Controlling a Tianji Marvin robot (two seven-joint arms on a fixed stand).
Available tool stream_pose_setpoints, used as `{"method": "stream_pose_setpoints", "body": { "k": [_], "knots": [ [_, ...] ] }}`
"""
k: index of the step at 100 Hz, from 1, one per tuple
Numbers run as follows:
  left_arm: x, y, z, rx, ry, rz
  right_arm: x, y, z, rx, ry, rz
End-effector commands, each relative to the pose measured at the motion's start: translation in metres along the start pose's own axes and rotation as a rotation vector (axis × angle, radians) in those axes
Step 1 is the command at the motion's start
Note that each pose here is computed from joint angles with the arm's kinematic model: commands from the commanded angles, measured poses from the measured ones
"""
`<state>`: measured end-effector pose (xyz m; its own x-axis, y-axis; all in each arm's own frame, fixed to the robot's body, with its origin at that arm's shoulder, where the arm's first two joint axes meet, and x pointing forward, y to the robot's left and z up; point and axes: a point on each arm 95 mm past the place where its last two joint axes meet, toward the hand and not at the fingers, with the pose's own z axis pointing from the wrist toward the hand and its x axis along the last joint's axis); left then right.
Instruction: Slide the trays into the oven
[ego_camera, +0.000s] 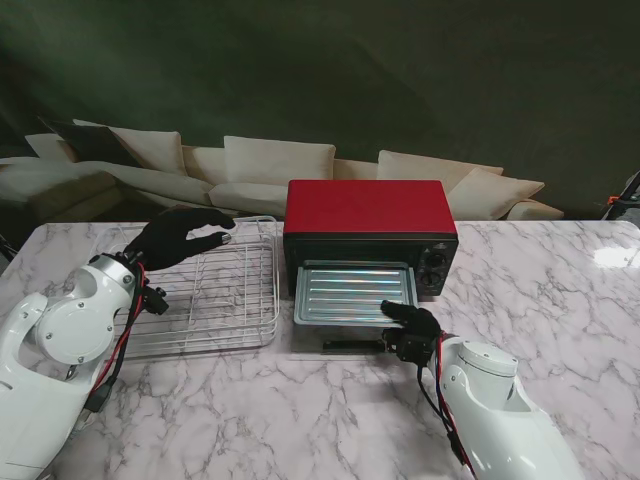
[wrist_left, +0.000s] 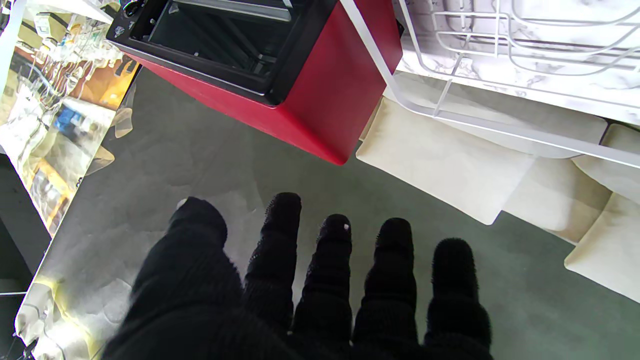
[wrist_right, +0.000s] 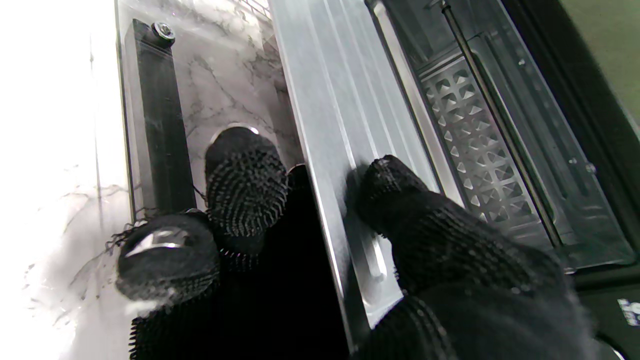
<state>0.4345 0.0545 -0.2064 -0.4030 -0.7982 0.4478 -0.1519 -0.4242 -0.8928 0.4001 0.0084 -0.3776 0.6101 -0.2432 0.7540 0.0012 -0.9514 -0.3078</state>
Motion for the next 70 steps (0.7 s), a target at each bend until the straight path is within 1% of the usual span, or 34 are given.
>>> {"method": "stream_pose_setpoints", "body": {
  "k": [1, 31, 70],
  "knots": [
    [0.0, 0.002, 0.0, -0.017, -0.002, 0.0, 0.002, -0.003, 0.001, 0.003, 0.004, 0.005],
    [0.0, 0.003, 0.0, -0.02, -0.003, -0.001, 0.006, -0.003, 0.008, -0.012, -0.003, 0.006],
    [-0.001, 0.002, 0.0, -0.018, -0.003, 0.001, 0.009, -0.003, 0.015, -0.03, 0.011, 0.023]
  ]
}}
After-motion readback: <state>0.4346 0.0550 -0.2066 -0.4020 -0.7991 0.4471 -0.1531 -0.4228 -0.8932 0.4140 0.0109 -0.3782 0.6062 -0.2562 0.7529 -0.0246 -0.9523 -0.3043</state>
